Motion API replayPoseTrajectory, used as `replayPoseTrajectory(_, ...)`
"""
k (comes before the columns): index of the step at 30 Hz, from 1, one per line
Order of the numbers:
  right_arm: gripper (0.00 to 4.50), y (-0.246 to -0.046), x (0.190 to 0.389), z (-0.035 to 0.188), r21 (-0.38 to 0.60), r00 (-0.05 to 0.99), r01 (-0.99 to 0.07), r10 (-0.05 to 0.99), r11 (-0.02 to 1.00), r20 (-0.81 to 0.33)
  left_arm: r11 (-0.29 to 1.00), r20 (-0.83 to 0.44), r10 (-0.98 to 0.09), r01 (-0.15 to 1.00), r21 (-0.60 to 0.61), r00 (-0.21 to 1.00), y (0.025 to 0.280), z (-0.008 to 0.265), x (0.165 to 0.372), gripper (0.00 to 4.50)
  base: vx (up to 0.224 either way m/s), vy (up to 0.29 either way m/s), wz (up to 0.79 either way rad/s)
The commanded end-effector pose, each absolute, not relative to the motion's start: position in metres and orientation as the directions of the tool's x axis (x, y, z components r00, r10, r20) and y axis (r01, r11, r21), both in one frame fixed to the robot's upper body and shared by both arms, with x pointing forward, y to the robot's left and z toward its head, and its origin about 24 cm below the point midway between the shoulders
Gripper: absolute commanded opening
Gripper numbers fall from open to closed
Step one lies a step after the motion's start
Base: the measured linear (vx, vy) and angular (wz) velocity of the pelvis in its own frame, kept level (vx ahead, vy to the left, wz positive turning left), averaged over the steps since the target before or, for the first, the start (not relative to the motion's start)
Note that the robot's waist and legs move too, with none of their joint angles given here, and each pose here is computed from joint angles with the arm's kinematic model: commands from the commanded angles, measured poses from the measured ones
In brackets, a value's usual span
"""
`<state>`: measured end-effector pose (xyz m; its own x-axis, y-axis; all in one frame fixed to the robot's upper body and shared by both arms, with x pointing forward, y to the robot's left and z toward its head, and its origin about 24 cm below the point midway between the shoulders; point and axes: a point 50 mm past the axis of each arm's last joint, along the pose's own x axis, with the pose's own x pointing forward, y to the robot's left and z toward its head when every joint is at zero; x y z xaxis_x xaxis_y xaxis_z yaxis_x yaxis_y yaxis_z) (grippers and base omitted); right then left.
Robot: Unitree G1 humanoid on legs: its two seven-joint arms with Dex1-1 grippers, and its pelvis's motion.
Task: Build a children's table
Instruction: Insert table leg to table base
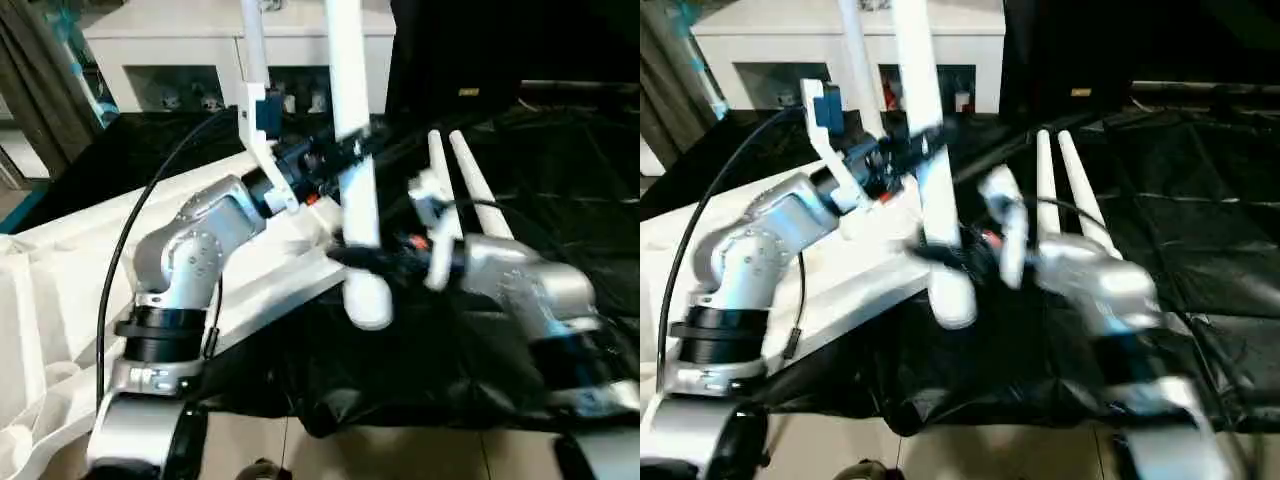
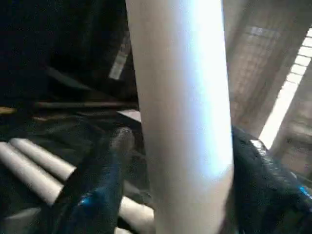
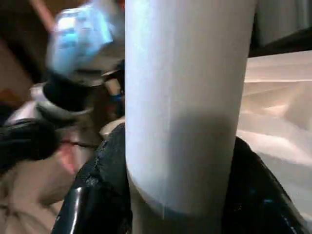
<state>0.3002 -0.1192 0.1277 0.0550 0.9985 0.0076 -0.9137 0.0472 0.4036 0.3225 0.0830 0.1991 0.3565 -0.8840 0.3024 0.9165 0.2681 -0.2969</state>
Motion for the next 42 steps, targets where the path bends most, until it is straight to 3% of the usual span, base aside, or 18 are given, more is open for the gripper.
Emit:
replayPoseTrajectory(1, 1.87, -0.117, 0.292, 0.149, 0.352, -0.085, -0.930, 0.994, -0.104, 0.069, 0.195, 0.247, -0.925, 0.920, -0.341, 0.288, 0.083, 0.189, 0.319, 2.82, 0.000, 0.000, 0.00)
replayPoseTrajectory(13, 1.86, -0.122, 0.290, 0.151, 0.353, -0.138, -0.924, 0.989, -0.146, 0.048, 0.229, 0.241, -0.912, 0.901, -0.369, 0.331, 0.086, 0.187, 0.326, 1.98, 0.000, 0.000, 0.00)
replayPoseTrajectory(17, 1.86, -0.120, 0.297, 0.147, 0.323, -0.070, -0.944, 0.997, -0.064, -0.008, 0.252, 0.255, -0.899, 0.897, -0.364, 0.356, 0.089, 0.191, 0.329, 1.91, 0.000, 0.000, 0.00)
replayPoseTrajectory(18, 2.42, -0.119, 0.302, 0.148, 0.329, -0.022, -0.944, 1.000, -0.020, -0.003, 0.268, 0.253, -0.894, 0.894, -0.359, 0.370, 0.090, 0.192, 0.330, 1.89, 0.000, 0.000, 0.00)
replayPoseTrajectory(21, 2.59, -0.117, 0.308, 0.148, 0.316, 0.047, -0.948, 0.999, 0.049, -0.014, 0.320, 0.244, -0.878, 0.884, -0.340, 0.411, 0.090, 0.193, 0.333, 1.86, 0.000, 0.000, 0.00)
replayPoseTrajectory(23, 2.78, -0.114, 0.315, 0.144, 0.267, 0.131, -0.953, 0.990, 0.141, -0.056, 0.418, 0.230, -0.841, 0.857, -0.300, 0.490, 0.090, 0.195, 0.338, 1.85, 0.000, 0.000, 0.00)
replayPoseTrajectory(26, 3.05, -0.110, 0.322, 0.140, 0.237, 0.233, -0.939, 0.968, 0.249, -0.091, 0.455, 0.224, -0.822, 0.841, -0.292, 0.523, 0.089, 0.197, 0.339, 1.85, 0.000, 0.000, 0.00)
replayPoseTrajectory(27, 3.08, -0.109, 0.331, 0.133, 0.240, 0.347, -0.895, 0.926, 0.375, -0.151, 0.500, 0.211, -0.806, 0.827, -0.257, 0.553, 0.088, 0.199, 0.341, 1.85, 0.000, 0.000, 0.00)
replayPoseTrajectory(42, 3.09, -0.114, 0.335, 0.127, 0.229, 0.390, -0.870, 0.893, 0.437, -0.224, 0.527, 0.171, -0.810, 0.824, -0.209, 0.561, 0.085, 0.197, 0.343, 1.81, 0.000, 0.000, 0.00)
